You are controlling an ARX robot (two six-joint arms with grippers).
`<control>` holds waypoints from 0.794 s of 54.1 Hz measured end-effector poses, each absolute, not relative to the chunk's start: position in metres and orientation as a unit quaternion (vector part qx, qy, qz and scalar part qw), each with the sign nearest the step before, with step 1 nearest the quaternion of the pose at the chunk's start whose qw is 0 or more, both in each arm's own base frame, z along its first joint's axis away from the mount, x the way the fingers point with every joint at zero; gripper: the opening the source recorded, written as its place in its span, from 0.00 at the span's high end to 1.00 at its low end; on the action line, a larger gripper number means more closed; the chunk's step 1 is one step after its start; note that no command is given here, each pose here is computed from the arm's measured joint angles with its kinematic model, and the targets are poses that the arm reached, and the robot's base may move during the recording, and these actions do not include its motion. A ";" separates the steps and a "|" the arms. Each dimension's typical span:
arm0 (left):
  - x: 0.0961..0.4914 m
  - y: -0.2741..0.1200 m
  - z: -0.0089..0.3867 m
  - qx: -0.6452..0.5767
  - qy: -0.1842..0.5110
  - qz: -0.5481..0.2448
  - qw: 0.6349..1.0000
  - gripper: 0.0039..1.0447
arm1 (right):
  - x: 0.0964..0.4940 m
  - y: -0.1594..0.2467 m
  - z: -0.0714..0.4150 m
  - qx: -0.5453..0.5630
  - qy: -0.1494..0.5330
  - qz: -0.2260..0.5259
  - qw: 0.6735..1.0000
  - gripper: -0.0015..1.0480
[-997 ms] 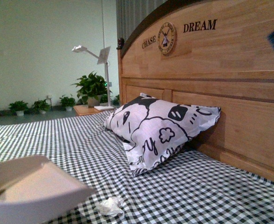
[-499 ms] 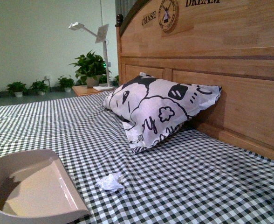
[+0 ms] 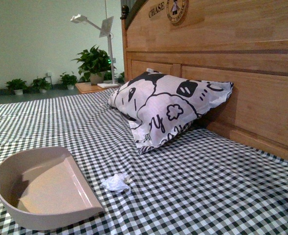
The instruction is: Clean up trash
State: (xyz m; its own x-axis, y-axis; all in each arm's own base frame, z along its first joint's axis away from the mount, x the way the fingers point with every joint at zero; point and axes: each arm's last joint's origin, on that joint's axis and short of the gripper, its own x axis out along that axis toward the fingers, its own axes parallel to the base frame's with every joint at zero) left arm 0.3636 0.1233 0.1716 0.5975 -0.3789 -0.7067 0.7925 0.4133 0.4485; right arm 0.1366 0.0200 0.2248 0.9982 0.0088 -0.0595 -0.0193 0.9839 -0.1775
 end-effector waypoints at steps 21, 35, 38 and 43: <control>0.368 0.122 0.167 0.394 0.244 -0.370 0.805 0.73 | 0.137 0.020 0.225 -0.089 0.029 0.007 0.996 0.81; 0.365 0.121 0.154 0.370 0.272 -0.387 0.799 0.73 | 0.151 0.023 0.235 -0.050 0.133 0.169 0.975 0.81; 0.365 0.121 0.151 0.367 0.277 -0.390 0.798 0.73 | 0.157 0.024 0.243 -0.049 0.131 0.173 0.975 0.81; 0.365 0.121 0.147 0.362 0.282 -0.393 0.797 0.73 | 0.166 0.026 0.254 -0.048 0.125 0.163 0.978 0.81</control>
State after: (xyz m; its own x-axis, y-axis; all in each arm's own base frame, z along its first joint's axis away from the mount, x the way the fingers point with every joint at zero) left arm 0.3654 0.1215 0.1474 0.5311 -0.4225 -0.7345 0.8311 0.4286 0.3544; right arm 0.1664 0.0258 0.2541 0.9157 0.3064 -0.2601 -0.3302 0.9425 -0.0522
